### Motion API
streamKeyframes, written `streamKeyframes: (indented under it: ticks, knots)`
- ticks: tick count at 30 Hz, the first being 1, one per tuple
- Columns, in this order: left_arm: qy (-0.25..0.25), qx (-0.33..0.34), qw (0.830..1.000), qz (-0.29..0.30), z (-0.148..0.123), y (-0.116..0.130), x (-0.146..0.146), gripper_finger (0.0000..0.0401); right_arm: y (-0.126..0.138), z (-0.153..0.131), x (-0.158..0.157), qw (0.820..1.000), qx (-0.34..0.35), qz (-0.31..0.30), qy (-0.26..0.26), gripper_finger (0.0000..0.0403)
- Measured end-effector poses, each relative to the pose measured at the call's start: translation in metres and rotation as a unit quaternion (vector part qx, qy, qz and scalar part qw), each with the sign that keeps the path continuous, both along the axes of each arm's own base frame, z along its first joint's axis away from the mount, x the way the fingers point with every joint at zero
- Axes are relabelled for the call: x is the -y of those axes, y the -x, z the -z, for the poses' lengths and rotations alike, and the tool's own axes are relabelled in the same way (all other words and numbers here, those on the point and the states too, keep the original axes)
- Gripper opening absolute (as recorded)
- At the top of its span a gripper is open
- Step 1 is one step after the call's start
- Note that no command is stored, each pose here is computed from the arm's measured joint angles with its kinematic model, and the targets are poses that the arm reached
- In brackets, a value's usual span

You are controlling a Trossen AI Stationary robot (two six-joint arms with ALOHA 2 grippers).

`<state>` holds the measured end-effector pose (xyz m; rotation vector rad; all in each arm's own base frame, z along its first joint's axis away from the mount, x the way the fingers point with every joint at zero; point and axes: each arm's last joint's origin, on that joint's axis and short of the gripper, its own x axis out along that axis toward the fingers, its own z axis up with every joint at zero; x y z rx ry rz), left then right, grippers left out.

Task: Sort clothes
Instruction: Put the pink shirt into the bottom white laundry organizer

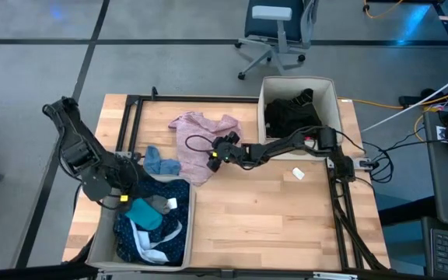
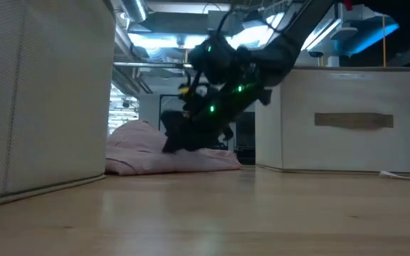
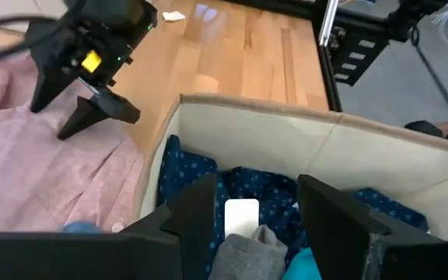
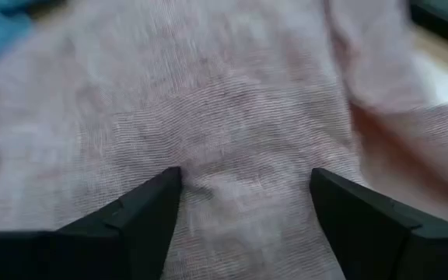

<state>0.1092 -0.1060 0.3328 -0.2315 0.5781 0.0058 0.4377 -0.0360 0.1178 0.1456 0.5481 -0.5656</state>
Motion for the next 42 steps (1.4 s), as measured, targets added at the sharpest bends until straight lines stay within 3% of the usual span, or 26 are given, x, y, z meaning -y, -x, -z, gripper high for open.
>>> streamKeyframes:
  ticks: [5,10,30,34,39,42]
  knots:
    - [-0.01,-0.009,1.0,-0.001,0.004,-0.004,0.005,0.0171,0.002,0.014,0.001,0.999,-0.032,-0.009,-0.018,0.0275]
    - [-0.015,-0.013,1.0,-0.001,0.006,-0.006,0.007,0.0171,0.009,0.016,-0.016,0.996,-0.089,-0.02,-0.026,0.0263]
    - [-0.018,-0.015,1.0,0.0,0.006,-0.006,0.008,0.0171,0.069,-0.007,-0.151,0.957,-0.248,-0.111,-0.099,0.0248]
    - [-0.018,-0.015,1.0,0.0,0.006,-0.006,0.008,0.0171,0.08,-0.027,-0.161,0.954,-0.243,-0.132,-0.114,0.0248]
    - [-0.02,-0.015,1.0,0.001,0.006,-0.006,0.008,0.0171,0.091,-0.089,-0.156,0.966,-0.162,-0.15,-0.134,0.0248]
    - [-0.022,-0.016,1.0,0.002,0.007,-0.006,0.007,0.0171,0.098,-0.112,-0.149,0.97,-0.137,-0.157,-0.127,0.0251]
